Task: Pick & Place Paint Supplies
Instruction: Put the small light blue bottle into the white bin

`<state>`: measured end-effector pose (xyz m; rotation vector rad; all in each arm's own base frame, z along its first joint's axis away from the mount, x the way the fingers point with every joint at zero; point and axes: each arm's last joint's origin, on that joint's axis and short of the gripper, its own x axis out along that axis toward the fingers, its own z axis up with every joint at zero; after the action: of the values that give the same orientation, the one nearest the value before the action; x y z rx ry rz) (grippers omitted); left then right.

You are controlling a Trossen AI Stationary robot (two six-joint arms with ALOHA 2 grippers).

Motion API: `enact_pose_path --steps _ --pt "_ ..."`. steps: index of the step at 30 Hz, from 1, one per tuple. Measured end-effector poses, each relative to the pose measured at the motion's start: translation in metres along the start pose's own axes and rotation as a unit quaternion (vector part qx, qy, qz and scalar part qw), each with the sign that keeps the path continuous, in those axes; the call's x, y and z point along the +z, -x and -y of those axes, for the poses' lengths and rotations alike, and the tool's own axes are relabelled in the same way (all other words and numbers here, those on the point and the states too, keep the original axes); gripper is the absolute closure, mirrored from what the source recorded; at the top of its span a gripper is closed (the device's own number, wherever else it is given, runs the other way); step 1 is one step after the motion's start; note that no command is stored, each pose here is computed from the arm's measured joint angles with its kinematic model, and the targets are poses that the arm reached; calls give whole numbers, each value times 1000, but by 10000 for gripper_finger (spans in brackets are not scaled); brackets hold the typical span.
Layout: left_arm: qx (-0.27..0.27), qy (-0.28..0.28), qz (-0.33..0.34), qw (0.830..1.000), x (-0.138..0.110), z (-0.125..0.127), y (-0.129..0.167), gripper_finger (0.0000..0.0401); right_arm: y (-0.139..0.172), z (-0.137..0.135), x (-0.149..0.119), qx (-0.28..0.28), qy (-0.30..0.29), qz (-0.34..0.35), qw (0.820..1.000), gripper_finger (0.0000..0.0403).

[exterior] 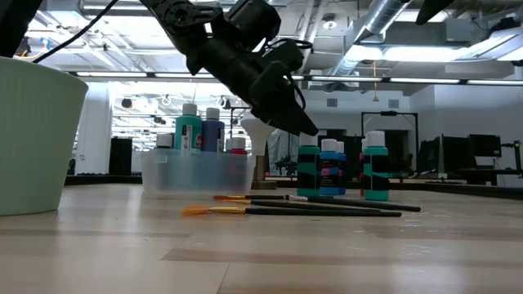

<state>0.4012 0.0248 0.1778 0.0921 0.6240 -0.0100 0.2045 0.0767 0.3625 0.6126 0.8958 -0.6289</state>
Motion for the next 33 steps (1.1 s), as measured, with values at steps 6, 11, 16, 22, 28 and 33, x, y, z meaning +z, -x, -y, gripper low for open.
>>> enact_pose_path --steps 6,11,16,22,28,33 --pt "-2 -3 0 1000 0 1 0 338 0 0 0 0 -1 0 1000 178" --pt "-23 -3 3 1000 0 2 0 394 0 0 0 -2 0 -1 1000 178" --pt "-22 0 3 1000 0 2 0 400 0 1 0 -3 1 -1 1000 178" --pt "-11 0 14 1000 8 0 10 401 0 1 0 -3 0 -1 1000 178" --pt "17 1 42 999 24 -3 30 401 0 1 0 -3 -8 -1 1000 178" --pt "47 4 68 997 40 -6 57 401 0 1 0 -4 -16 1 1000 178"
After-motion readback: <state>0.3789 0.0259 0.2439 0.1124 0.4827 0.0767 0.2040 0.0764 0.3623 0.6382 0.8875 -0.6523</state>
